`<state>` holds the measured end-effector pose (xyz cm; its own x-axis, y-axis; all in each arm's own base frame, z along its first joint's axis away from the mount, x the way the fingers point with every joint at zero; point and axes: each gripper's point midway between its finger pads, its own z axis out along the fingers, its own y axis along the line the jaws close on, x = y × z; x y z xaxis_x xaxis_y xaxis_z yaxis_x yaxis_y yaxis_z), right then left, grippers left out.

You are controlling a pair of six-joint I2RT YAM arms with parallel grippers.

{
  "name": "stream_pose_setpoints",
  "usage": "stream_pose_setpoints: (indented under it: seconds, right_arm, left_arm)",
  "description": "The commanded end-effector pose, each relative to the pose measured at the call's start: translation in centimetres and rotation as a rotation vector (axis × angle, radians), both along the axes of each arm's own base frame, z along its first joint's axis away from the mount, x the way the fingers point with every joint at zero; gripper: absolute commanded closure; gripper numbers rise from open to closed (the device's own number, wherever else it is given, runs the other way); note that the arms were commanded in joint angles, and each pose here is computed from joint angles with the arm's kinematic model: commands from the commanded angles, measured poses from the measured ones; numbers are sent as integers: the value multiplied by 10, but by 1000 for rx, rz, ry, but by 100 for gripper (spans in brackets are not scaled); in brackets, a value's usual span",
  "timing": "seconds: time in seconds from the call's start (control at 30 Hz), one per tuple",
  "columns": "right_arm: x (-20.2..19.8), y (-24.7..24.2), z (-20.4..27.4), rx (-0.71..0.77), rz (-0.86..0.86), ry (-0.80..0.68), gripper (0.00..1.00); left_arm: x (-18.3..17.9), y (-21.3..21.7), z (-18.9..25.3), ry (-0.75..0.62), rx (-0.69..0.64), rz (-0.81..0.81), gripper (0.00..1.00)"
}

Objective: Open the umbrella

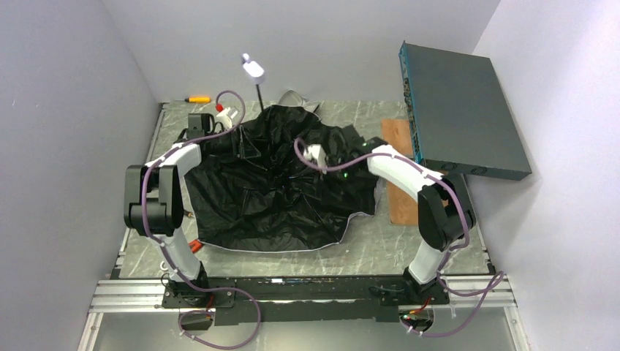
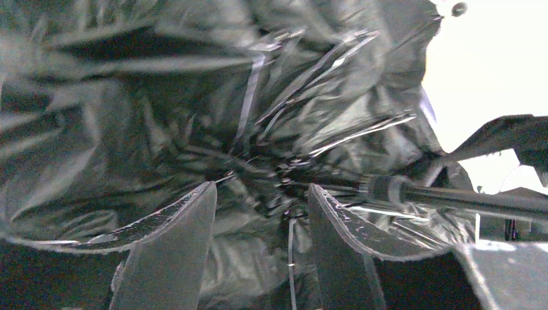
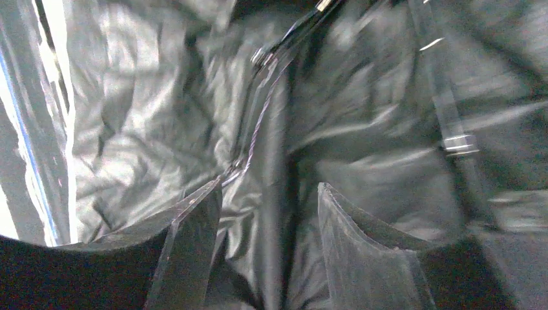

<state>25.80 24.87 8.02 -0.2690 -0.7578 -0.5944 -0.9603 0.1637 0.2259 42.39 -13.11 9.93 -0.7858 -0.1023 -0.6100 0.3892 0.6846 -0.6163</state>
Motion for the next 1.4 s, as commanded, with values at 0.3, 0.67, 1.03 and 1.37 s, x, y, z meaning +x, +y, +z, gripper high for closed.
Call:
stream_pose_setpoints:
  seconds: [0.3, 0.67, 1.03, 1.37]
  right_arm:
    - [124, 81, 108, 362, -312, -38, 50]
    - [144, 52, 1, 182, -372, 21, 48]
    - [102, -17, -72, -83, -352, 102, 43]
    - [121, 25, 56, 250, -303, -37, 32]
  left_arm:
    - [7, -77, 71, -198, -176, -177, 48]
    - [46, -62, -6, 17, -112, 13, 33]
    - [42, -29, -52, 143, 16, 128, 22]
    - [55, -10, 82, -266, -137, 120, 15]
